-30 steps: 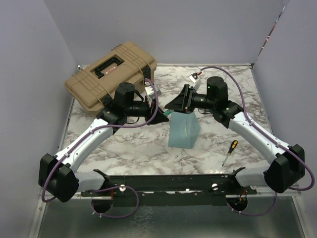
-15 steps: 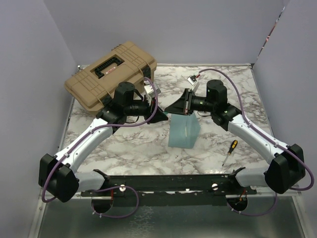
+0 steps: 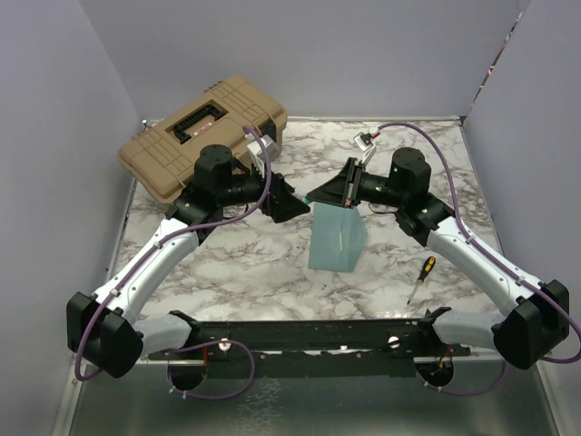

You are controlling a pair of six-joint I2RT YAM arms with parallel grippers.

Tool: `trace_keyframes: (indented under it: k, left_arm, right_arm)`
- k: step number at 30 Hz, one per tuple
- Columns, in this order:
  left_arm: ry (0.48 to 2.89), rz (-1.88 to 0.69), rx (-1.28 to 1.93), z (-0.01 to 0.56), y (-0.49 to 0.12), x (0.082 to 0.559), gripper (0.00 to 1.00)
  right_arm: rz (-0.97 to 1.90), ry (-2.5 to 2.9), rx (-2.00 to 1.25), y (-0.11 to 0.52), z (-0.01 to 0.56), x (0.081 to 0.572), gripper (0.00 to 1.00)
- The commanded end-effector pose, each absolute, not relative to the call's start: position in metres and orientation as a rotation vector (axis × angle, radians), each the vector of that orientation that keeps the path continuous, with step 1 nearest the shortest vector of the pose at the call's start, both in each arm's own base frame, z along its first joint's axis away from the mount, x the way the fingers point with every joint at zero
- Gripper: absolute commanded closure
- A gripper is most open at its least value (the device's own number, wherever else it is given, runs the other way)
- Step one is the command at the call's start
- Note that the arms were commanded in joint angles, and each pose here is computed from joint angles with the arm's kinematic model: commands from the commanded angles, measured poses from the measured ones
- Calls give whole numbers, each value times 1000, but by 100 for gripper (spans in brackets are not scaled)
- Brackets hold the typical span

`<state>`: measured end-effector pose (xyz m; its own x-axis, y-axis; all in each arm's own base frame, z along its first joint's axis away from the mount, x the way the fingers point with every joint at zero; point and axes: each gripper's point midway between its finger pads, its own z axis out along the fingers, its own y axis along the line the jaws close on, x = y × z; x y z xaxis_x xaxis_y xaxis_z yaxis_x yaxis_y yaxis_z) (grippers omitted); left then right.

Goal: Place the letter into the envelope and seal it

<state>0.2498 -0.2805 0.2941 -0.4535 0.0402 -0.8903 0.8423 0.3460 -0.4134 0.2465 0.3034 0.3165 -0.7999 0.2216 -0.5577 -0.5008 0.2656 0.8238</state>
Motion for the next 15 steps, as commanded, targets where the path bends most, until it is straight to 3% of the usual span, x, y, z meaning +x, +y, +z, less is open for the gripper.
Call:
trace_keyframes:
  k: [1,2,6,9,15]
  left_arm:
    - [1692,-1350,732,330,-281,237,7]
    - [1701,-1365,724,329,-279,236,7]
    - [1701,-1463,717,325,-279,231,27]
    - [1708,-1522,708,320,-279,228,36]
    - [1682,-1551,728,319,-277,220,41]
  right_arm:
    - [1581,1936,-253,302,322,248,100]
    - [1584,1936,-252,302,323,247,100]
    - [1595,1935,-248,303,323,247,100]
    - [1604,1934,-242,303,322,248,100]
    - [1610,1925,-228,302,322,250,100]
